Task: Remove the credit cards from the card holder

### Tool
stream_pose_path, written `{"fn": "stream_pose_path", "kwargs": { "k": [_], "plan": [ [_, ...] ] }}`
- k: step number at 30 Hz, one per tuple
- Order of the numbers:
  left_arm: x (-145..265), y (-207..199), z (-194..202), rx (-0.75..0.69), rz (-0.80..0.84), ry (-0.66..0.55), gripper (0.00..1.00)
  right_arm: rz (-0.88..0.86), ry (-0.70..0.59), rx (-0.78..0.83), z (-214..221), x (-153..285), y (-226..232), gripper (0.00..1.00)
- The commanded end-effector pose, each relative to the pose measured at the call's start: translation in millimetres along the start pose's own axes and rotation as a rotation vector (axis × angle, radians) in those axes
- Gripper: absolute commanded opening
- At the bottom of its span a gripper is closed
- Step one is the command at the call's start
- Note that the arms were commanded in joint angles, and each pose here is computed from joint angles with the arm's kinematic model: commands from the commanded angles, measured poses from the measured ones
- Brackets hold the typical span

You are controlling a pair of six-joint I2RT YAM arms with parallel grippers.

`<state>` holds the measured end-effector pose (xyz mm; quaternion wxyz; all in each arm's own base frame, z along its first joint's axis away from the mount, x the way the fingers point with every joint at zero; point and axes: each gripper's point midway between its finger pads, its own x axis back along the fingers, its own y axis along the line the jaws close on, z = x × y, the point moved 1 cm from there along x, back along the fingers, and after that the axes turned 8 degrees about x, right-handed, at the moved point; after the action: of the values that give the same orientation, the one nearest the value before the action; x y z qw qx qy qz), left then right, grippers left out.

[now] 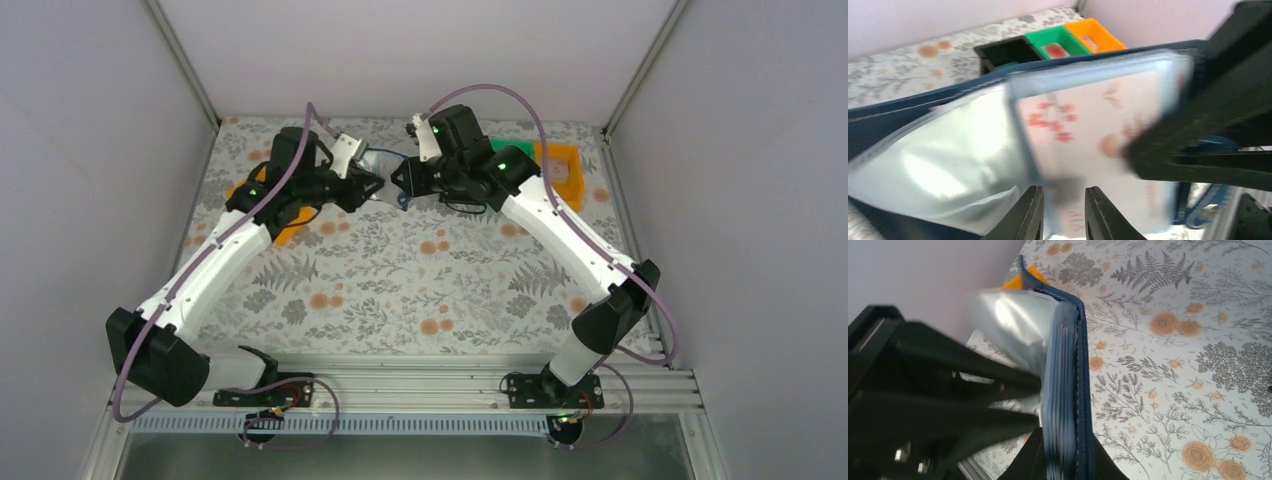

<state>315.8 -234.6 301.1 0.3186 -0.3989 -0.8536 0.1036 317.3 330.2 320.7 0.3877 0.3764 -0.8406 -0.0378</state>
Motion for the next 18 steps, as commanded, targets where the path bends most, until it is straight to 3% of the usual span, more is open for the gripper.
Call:
{"fn": "stream_pose_path", "kwargs": {
  "k": [1,5,9,14,18],
  "plan": [
    [17,14,-10,-0.032,-0.084,-0.048,0.23,-0.131,-0.086,0.081,-18,35,34,0.04],
    [19,10,-10,-0.052,-0.058,-0.05,0.26,-0.272,-0.094,0.163,-14,43,58,0.04],
    [28,-32,-14,-0.14,0.164,-0.055,0.29,-0.309,-0.135,0.27,-12,58,63,0.04],
    [50,-61,-13,-0.226,0.285,-0.073,0.4,-0.465,-0.25,0.479,-8,103,92,0.04],
    [71,-83,-15,-0.288,0.37,-0.104,0.43,-0.551,-0.34,0.602,-1,137,110,0.04]
  ]
}}
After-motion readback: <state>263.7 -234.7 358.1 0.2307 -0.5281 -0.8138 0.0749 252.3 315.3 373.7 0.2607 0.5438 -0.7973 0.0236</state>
